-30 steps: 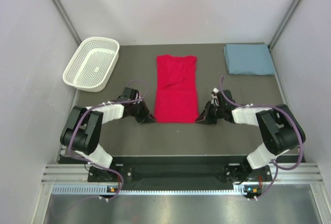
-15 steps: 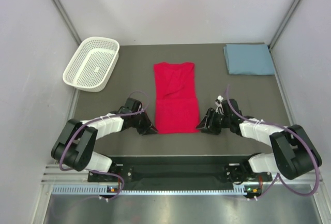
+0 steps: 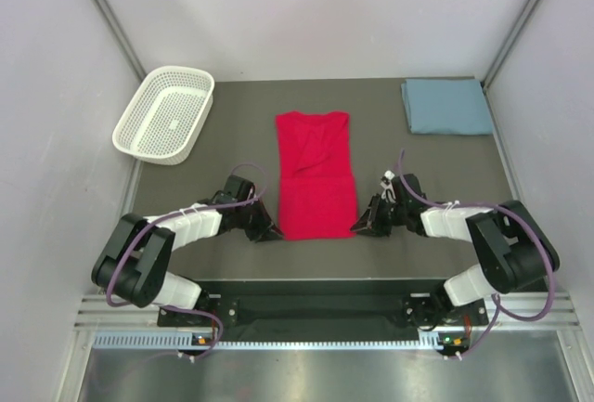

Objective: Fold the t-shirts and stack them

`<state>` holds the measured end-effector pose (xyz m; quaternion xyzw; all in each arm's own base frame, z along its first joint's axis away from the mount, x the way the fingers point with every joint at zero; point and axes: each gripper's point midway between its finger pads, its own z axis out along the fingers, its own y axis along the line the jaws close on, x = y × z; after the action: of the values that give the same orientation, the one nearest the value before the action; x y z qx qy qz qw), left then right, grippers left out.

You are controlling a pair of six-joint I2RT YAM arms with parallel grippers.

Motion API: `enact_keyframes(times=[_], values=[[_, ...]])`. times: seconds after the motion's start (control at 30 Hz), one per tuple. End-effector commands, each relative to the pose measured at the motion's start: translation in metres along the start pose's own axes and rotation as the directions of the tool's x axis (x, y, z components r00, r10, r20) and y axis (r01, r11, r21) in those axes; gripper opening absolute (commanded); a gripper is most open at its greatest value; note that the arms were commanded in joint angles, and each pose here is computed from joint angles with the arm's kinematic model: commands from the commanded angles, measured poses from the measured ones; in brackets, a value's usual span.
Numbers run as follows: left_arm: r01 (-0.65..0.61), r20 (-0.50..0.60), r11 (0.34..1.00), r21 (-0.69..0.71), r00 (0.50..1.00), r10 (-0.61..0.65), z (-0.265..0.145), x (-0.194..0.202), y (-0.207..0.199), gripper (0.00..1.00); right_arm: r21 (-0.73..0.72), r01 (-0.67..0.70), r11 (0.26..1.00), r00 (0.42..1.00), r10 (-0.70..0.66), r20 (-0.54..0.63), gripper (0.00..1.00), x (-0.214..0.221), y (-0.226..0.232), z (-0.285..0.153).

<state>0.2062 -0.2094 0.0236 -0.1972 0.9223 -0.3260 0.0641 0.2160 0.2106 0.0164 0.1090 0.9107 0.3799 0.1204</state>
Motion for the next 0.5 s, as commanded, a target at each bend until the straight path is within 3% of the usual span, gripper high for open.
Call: enact_keyframes(times=[0.0,0.03,0.47], values=[[-0.039,0.019,0.998,0.04,0.999,0.038,-0.003,-0.004,-0.012,0.0,0.153,0.0,0.988,1.0,0.002,-0.007,0.09,0.011,-0.042,0.007],[-0.042,0.021,0.998,0.04,0.999,0.042,-0.004,-0.004,-0.012,0.0,0.154,0.008,0.988,1.0,-0.006,-0.01,0.0,0.012,-0.042,0.006],[-0.055,0.039,0.99,0.13,0.998,0.051,-0.044,0.029,-0.02,0.0,0.085,0.115,0.99,0.991,-0.108,-0.08,0.0,0.061,-0.013,-0.032]])
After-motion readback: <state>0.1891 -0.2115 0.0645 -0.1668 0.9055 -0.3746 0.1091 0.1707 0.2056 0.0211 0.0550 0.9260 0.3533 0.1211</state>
